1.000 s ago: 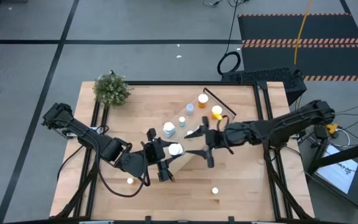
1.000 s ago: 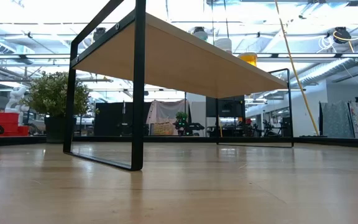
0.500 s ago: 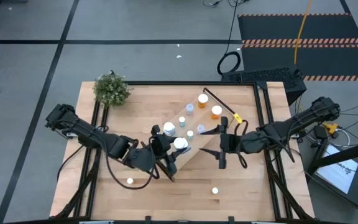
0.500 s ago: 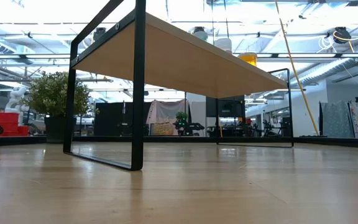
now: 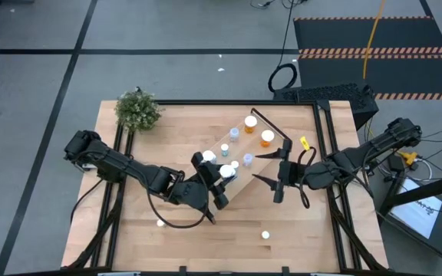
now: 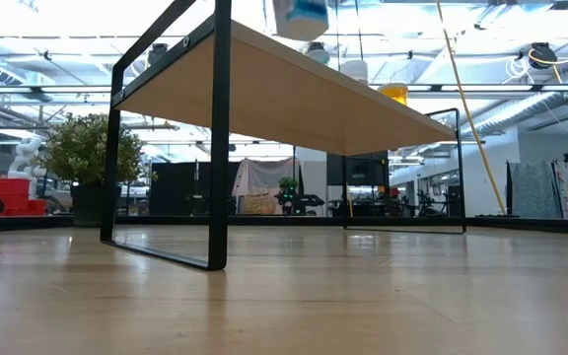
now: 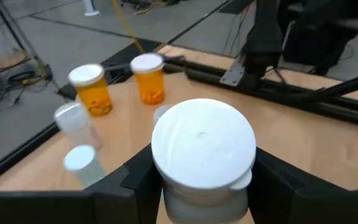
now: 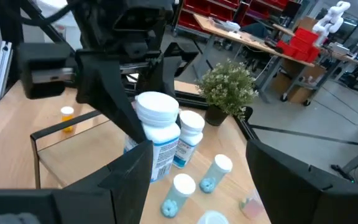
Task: Pick and place medicine bottles onto shelf by color
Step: Put the white pill bottle on the shelf aligned with the other white pill bottle
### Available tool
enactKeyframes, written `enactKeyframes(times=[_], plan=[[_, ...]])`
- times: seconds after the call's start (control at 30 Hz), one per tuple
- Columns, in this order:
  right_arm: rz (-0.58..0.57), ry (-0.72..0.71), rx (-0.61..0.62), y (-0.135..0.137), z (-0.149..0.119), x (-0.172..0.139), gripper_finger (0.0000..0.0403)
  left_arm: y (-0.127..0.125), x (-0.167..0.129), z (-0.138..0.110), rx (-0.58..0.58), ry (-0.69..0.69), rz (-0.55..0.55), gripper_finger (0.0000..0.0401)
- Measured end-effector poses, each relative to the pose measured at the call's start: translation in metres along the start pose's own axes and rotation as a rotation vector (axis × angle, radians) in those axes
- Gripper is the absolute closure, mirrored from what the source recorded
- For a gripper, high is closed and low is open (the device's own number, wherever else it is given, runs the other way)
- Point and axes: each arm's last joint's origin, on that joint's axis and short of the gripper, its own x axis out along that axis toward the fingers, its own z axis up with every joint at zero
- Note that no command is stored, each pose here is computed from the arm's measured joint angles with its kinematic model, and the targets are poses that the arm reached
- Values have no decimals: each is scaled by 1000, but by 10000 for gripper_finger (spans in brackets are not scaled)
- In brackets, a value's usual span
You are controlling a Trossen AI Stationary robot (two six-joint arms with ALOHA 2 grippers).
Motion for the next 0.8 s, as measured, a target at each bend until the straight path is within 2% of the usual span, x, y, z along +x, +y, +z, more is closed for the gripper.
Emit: enactKeyframes(times=[0.23,0.63,0.8], plan=[[0,-6,5,-2,1,-3,151,11,6,-7,2,69,63,218],[2,-6,9,-2,1,-3,151,9,-1,-17,20,133,70,205],[2,-6,9,-2,1,-3,151,8,8,-26,38,167,89,204]])
